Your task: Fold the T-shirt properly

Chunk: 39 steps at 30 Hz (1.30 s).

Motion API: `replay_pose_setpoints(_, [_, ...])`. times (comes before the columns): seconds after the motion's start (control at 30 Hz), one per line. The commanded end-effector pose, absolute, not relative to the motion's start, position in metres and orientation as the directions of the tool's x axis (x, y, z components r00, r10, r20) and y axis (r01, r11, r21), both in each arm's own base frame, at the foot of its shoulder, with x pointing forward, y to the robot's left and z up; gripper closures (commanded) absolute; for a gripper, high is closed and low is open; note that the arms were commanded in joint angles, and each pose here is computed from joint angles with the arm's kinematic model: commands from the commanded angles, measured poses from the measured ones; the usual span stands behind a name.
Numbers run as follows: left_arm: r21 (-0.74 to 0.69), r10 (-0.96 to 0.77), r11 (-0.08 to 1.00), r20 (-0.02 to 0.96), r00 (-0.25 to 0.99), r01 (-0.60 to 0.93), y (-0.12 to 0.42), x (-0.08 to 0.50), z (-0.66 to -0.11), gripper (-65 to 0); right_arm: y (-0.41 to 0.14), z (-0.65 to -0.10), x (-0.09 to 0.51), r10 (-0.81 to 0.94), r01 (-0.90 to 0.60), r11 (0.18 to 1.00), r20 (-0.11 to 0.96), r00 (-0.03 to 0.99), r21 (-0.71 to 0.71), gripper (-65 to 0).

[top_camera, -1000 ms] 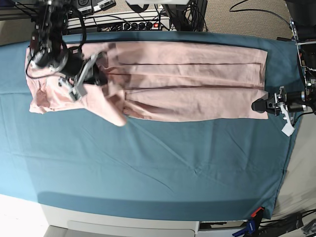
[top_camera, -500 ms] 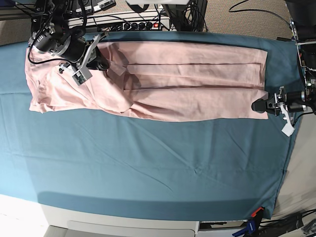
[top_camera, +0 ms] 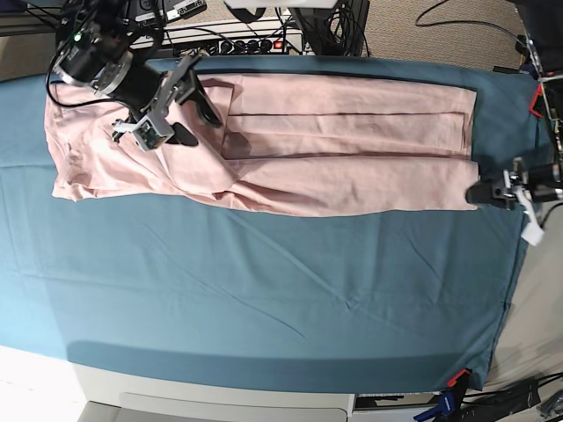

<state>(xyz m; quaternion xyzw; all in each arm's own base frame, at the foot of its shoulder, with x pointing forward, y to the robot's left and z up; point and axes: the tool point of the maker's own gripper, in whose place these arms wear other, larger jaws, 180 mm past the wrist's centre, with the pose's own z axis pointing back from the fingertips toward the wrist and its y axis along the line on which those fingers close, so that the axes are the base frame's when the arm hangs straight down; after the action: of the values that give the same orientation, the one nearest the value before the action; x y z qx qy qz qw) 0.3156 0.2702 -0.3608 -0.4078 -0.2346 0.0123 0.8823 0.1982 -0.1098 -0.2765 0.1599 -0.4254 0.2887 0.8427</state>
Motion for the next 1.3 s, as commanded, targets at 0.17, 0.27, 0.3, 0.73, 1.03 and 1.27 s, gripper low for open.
replay_pose_setpoints(0.17, [-0.679, 0.229, 0.716, 0.447, 0.864, 0.162, 0.308, 0.314, -0.34, -32.4, -0.105, -0.258, 0.217, 0.267, -0.54, 0.842, 0.868, 0.418, 0.001, -29.4])
replay_pose_setpoints(0.27, [-0.681, 0.233, 0.721, 0.41, 0.882, 0.126, 0.312, 0.3, -0.351, -32.4, -0.114, -0.251, 0.232, 0.225, -0.456, 0.89, 0.887, 0.403, -0.018, -29.4])
replay_pose_setpoints(0.3, [-0.683, 0.233, 0.721, 0.398, 0.887, 0.117, 0.312, 0.295, -0.355, -32.4, -0.116, -0.249, 0.236, 0.214, -0.435, 0.9, 0.893, 0.396, -0.022, -29.4])
replay_pose_setpoints(0.73, [-0.735, 0.258, 0.677, 0.282, 0.924, 0.035, 0.288, 0.262, -0.392, -32.4, -0.115, -0.244, 0.245, 0.187, -0.396, 0.918, 0.906, 0.381, -0.023, -29.3])
replay_pose_setpoints(1.03, [-0.779, 0.271, 0.626, 0.251, 0.929, 0.028, 0.26, 0.26, -0.404, -32.4, -0.133, -0.249, 0.249, 0.216, -0.318, 0.944, 0.89, 0.402, -0.085, -29.3])
replay_pose_setpoints(1.27, [-0.75, 0.188, 0.653, 0.294, 0.937, 0.104, 0.249, 0.249, -0.396, -31.9, -0.14, -0.249, 0.251, 0.22, -0.284, 0.953, 0.887, 0.407, -0.106, -29.3])
